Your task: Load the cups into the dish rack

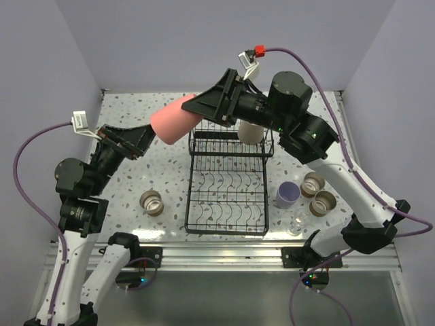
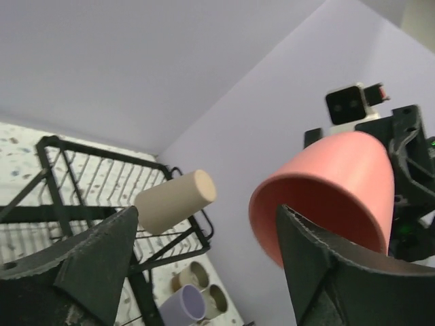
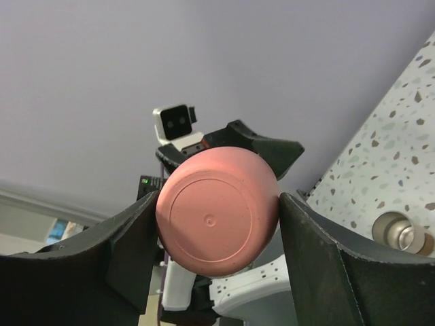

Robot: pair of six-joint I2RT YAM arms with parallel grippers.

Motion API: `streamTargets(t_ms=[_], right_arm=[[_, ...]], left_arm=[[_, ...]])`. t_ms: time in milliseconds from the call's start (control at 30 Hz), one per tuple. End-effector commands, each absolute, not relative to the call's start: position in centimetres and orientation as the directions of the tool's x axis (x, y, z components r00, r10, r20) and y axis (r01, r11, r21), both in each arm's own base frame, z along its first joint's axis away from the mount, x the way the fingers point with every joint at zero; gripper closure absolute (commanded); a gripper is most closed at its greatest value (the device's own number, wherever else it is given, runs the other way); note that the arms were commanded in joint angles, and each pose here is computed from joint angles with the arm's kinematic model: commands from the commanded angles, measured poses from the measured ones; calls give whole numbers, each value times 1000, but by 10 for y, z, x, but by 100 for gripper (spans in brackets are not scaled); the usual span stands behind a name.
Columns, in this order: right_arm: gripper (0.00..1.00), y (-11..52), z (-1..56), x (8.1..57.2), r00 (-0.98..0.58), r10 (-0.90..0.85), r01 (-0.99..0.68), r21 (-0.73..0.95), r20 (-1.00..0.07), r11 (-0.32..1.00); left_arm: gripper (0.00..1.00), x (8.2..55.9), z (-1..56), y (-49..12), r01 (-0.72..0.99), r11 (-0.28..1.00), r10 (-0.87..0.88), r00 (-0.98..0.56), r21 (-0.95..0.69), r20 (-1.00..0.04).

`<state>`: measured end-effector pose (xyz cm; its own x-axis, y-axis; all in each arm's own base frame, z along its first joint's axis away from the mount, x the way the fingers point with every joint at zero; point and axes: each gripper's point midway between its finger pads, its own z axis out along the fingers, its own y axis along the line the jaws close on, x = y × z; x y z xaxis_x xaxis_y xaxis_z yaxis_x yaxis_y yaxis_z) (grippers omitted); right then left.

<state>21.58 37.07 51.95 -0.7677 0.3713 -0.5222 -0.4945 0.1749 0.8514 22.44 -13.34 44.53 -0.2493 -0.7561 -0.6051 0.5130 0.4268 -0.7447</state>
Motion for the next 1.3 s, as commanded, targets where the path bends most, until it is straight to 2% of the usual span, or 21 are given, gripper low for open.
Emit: streamTargets(t_ms=[0,133,433,500,700,900,1267], right_arm=[[100,343,549,213,-682,421,-570,795,-598,207],[100,330,549,223,-635,422,-583,760,-647,289],[100,295,553,250,-449,350,-590,568,-822,574],[100,287,528,266,-449,298,-518,517,-842,682],[100,265,466,303,-449,108,-374,296,-887,879],[100,268,436,332,-442,4,-329,166,-897,930],[100,289,393,349,-490,-56,-339,131,-870,932]], left_arm=[[13,214,422,-114,391,571,-705,-217,-722,-675],[10,202,412,-96,306,630,-698,-181,-714,-693],[11,177,347,-63,13,762,-618,-282,-647,-734],[11,173,343,-60,-4,771,-610,-290,-637,-737],[11,161,335,-58,-21,778,-601,-315,-628,-734],[11,152,336,-57,-24,776,-603,-319,-630,-731],[11,144,330,-54,-36,770,-614,-312,-637,-725]])
